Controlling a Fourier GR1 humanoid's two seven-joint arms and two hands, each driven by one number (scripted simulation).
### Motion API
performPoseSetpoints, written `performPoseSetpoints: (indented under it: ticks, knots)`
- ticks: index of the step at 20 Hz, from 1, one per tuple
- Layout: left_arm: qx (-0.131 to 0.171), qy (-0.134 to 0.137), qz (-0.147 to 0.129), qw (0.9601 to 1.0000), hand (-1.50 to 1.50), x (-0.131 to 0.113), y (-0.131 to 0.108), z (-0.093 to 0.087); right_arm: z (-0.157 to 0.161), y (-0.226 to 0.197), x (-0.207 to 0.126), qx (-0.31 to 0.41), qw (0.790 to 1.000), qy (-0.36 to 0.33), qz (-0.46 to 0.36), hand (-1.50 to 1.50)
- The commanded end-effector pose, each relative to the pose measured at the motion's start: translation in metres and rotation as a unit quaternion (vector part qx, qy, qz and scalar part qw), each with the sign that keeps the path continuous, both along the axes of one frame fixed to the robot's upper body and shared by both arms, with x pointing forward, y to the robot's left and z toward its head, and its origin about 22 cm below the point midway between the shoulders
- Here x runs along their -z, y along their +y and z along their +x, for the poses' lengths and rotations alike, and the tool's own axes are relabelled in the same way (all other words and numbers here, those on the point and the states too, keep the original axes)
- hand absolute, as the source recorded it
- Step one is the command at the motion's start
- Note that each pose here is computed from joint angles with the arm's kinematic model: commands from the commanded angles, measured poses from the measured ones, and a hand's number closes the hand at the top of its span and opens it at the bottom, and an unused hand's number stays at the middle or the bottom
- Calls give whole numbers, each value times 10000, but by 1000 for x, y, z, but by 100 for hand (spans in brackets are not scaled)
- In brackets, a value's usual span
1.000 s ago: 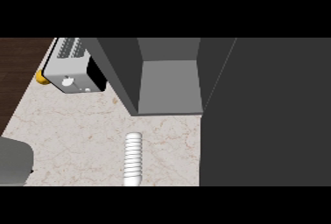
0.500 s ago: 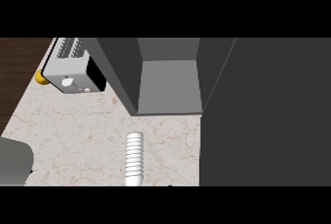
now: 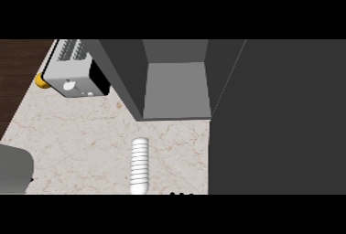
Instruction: Pick up the bottled water, place it into the cabinet and close the cabinet
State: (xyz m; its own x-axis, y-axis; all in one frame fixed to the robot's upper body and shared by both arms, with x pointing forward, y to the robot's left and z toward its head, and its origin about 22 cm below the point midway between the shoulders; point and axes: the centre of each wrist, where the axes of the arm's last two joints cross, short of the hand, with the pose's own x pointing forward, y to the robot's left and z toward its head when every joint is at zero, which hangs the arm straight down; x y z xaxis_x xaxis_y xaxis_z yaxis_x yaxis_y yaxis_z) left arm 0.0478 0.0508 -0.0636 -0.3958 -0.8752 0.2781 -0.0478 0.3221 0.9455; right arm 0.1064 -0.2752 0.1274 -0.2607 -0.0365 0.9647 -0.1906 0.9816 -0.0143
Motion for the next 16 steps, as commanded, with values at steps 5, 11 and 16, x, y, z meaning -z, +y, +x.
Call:
performPoseSetpoints:
  ticks: [5, 11, 16]
  knots:
    - [180, 309, 655, 9972, -150, 13, 9, -8, -44, 4, -41, -374, 9983, -280, 338, -150]
    - [175, 268, 633, 9975, -150, 13, 9, 39, -38, -1, -30, -278, 9980, -345, 455, -150]
    - [64, 141, 642, 9978, -150, 21, 16, 49, -38, -15, -23, -380, 9983, -236, 360, -150]
